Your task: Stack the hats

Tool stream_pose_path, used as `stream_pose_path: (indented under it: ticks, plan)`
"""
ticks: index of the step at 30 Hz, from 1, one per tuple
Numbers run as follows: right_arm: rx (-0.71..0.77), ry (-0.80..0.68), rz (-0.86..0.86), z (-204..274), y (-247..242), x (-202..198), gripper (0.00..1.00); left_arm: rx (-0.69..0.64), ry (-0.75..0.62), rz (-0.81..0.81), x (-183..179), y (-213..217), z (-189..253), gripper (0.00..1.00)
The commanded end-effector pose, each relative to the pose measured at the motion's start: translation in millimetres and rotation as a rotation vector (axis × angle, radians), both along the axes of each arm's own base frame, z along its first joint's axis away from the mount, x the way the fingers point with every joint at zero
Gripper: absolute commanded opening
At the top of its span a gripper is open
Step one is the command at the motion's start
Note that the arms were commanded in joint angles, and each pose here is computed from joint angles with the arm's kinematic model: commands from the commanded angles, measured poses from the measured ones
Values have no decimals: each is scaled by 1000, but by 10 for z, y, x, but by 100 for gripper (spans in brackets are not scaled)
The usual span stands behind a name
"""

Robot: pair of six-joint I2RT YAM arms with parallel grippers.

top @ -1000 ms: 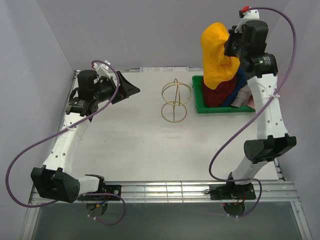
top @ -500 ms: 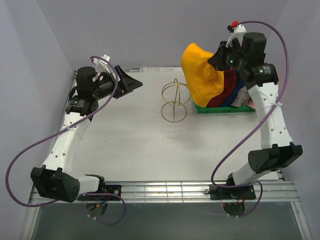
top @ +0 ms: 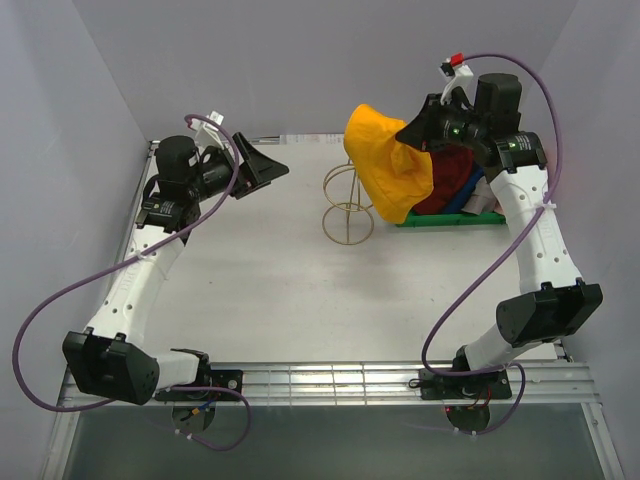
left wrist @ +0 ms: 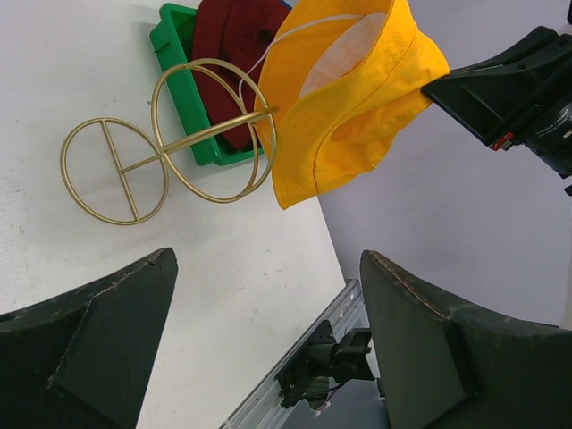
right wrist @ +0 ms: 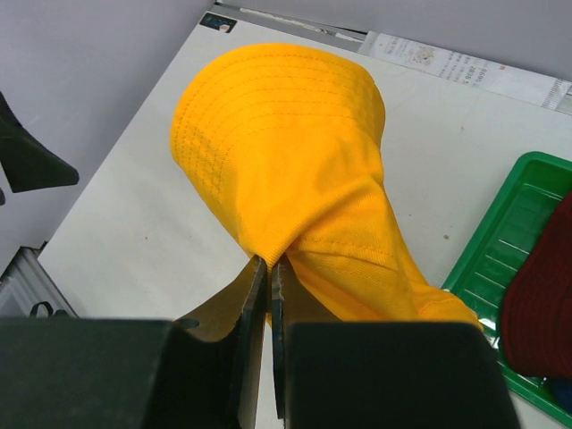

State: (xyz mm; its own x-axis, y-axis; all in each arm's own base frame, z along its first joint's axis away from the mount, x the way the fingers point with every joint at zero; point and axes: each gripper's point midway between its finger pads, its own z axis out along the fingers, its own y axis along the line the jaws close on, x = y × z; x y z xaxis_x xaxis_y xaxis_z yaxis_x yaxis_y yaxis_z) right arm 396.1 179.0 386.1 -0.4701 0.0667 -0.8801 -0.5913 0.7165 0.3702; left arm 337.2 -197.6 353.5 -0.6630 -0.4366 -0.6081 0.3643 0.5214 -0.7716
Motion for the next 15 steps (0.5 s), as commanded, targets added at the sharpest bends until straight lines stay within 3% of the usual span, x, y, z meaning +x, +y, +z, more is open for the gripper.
stream_pose_path:
  ticks: [1, 15]
  plan:
    - [68, -63, 74, 237, 116, -102, 8, -8, -18, -17, -32, -30, 15, 93]
    - [94, -21, 145, 124, 393, -75, 8, -8, 2, -25, 5, -74, -66, 93]
